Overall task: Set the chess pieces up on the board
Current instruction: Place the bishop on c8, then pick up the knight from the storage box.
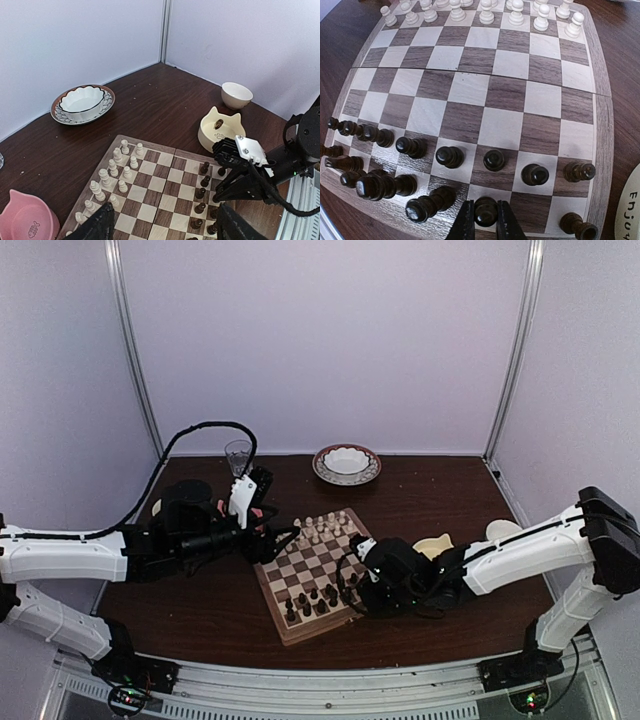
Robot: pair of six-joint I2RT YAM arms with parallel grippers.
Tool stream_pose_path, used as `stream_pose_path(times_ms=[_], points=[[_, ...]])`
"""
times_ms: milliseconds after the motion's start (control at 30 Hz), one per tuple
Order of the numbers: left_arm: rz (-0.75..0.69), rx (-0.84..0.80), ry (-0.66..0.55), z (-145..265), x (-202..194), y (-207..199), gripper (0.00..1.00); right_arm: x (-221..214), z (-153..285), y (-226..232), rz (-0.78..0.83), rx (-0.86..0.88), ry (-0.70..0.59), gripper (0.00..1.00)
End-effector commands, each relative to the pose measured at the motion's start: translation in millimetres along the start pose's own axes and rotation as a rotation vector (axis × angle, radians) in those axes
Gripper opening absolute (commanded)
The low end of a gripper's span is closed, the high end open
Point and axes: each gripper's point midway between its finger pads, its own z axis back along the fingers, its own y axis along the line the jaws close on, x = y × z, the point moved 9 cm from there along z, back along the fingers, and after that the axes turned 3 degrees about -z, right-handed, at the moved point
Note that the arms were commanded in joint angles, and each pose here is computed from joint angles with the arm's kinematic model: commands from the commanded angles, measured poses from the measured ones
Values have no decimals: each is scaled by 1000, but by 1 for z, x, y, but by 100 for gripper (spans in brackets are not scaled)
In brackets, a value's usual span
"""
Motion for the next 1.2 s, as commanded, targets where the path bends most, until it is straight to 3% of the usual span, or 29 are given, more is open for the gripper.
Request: stream_pose_path(times_ms=[0,300,700,867,1033,1167], points=[[-1,-9,-40,2,7,0,70,0,-4,1,-2,4,4,10],[-1,-16,-36,1,6,0,70,4,3,1,0,10,-5,23],[0,-16,-32,1,7,0,70,22,43,-6,5,-3,-62,26],[2,-16,-26,0,6,0,70,35,76,-22,-14,-103,-103,29],[4,-38,-21,-1,7,-2,70,37,101,-64,-194,-241,-83,31],[7,-47,-21,-1,8,-3,70,29,97,-104,-466,-298,-70,32]])
